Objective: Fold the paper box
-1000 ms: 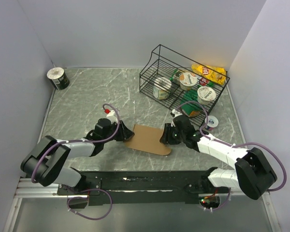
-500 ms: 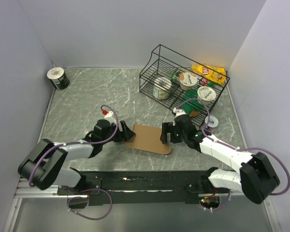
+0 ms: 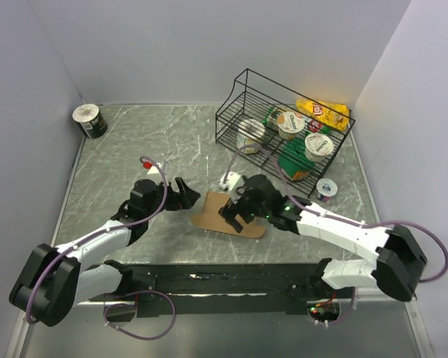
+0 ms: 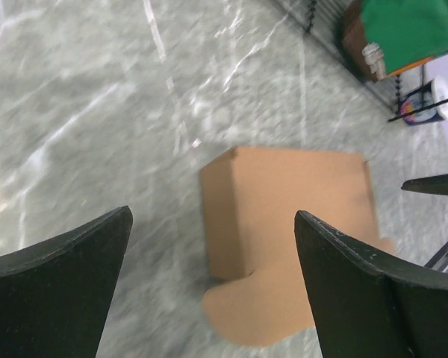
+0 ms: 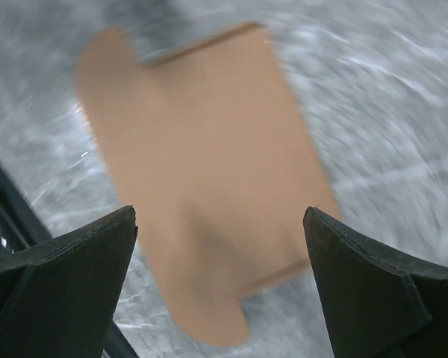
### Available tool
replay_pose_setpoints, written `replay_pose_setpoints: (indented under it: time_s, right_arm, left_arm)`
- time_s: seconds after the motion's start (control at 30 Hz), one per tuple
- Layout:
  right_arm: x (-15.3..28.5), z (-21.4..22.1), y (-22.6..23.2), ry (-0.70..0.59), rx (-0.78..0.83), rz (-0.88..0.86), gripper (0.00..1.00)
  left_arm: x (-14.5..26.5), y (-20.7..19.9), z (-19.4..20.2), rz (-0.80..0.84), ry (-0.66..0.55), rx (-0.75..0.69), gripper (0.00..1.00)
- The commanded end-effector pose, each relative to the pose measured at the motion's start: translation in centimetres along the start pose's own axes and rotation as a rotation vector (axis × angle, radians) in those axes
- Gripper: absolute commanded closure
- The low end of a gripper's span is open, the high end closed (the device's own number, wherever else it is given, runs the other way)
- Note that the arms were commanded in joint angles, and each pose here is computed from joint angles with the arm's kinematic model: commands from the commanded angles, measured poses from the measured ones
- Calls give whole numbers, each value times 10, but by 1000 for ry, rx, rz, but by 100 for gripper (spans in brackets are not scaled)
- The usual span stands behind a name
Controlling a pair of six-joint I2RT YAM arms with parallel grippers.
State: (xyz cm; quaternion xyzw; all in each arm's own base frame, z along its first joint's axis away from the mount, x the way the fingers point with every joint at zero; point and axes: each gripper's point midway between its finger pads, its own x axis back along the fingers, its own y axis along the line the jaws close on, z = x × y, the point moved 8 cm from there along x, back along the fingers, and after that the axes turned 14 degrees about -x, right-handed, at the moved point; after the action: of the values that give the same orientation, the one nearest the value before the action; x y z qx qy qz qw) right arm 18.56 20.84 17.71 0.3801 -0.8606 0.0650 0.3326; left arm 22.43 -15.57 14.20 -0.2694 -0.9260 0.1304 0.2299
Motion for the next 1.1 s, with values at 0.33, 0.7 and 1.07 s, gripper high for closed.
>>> replay_pose_setpoints:
  time_s: [0.33, 0.7, 1.07]
  right_arm:
    - [-44, -11, 18, 68, 320, 26, 0]
    - [-63, 6, 14, 145, 371, 65, 3]
    - [-74, 17, 9, 202, 378, 107, 7]
  left_arm:
    - [3, 3, 29, 153, 34, -37, 1]
    - [-14, 0, 30, 244, 35, -77, 10]
    - [-37, -3, 21, 297, 3, -39, 16]
